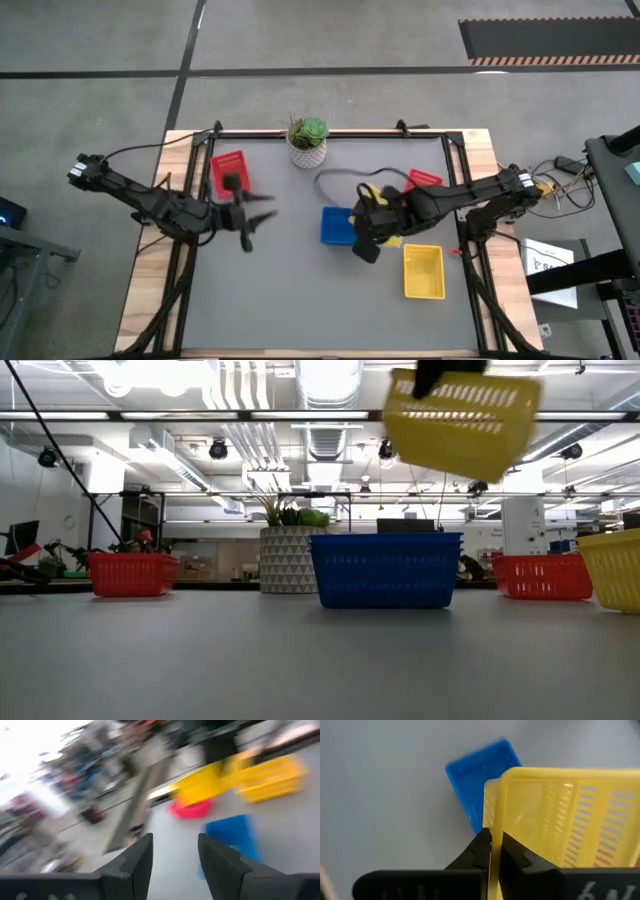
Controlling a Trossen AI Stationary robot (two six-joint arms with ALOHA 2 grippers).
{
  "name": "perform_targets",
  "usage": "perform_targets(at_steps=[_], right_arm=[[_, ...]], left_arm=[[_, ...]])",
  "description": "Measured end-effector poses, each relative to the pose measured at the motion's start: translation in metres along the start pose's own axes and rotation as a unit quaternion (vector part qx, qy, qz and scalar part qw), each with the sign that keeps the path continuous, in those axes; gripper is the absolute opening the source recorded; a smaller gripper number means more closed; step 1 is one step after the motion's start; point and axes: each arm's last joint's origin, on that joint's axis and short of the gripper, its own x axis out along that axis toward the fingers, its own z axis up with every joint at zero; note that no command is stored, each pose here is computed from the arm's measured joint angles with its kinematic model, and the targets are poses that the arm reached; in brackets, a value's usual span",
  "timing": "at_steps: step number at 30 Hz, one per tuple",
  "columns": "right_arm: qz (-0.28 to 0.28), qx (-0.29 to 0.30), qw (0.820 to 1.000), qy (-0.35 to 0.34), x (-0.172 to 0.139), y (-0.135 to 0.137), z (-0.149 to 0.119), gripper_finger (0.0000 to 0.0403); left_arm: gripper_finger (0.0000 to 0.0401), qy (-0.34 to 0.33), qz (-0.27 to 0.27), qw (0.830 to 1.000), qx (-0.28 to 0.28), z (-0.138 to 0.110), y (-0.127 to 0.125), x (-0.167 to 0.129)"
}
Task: Stack baskets by color
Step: Stack the left yellow basket on the yellow baskets
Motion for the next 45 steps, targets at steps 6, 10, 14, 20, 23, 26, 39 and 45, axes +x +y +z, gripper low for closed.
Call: perform_targets(at_steps=[6, 10, 14, 20, 23, 26, 39, 45], right_arm=[[-0.037, 0.144, 0.987, 0.062, -0.009, 0.008, -0.017, 0.0011], [-0.080, 0.213, 0.966, 0.124, -0.008, 0.015, -0.022, 0.0011], [-0.065, 0.267, 0.946, 0.170, -0.001, 0.028, -0.021, 0.0011], [-0.090, 0.353, 0.912, 0.188, 0.009, 0.037, -0.023, 0.0011], [-0.110, 0.383, 0.891, 0.216, 0.015, 0.036, -0.030, 0.0011], [-0.130, 0.398, 0.879, 0.229, 0.024, 0.034, -0.037, 0.0011], [-0.196, 0.391, 0.846, 0.305, 0.055, 0.026, -0.065, 0.0011], [-0.215, 0.376, 0.845, 0.313, 0.071, 0.019, -0.076, 0.0011]], left_arm=[[0.0141, 0.045, 0.095, 0.994, -0.014, -0.013, 0.002, -0.001], [0.0141, 0.053, 0.094, 0.994, -0.013, -0.017, -0.003, 0.003], [0.0141, 0.057, 0.092, 0.994, -0.005, -0.016, -0.006, 0.006], [0.0141, 0.058, 0.094, 0.994, -0.004, -0.016, -0.006, 0.007], [0.0141, 0.058, 0.093, 0.994, -0.003, -0.016, -0.006, 0.007], [0.0141, 0.061, 0.092, 0.994, 0.000, -0.017, -0.007, 0.007], [0.0141, 0.082, 0.085, 0.993, 0.015, -0.026, -0.010, 0.007], [0.0141, 0.082, 0.085, 0.993, 0.015, -0.026, -0.010, 0.007]])
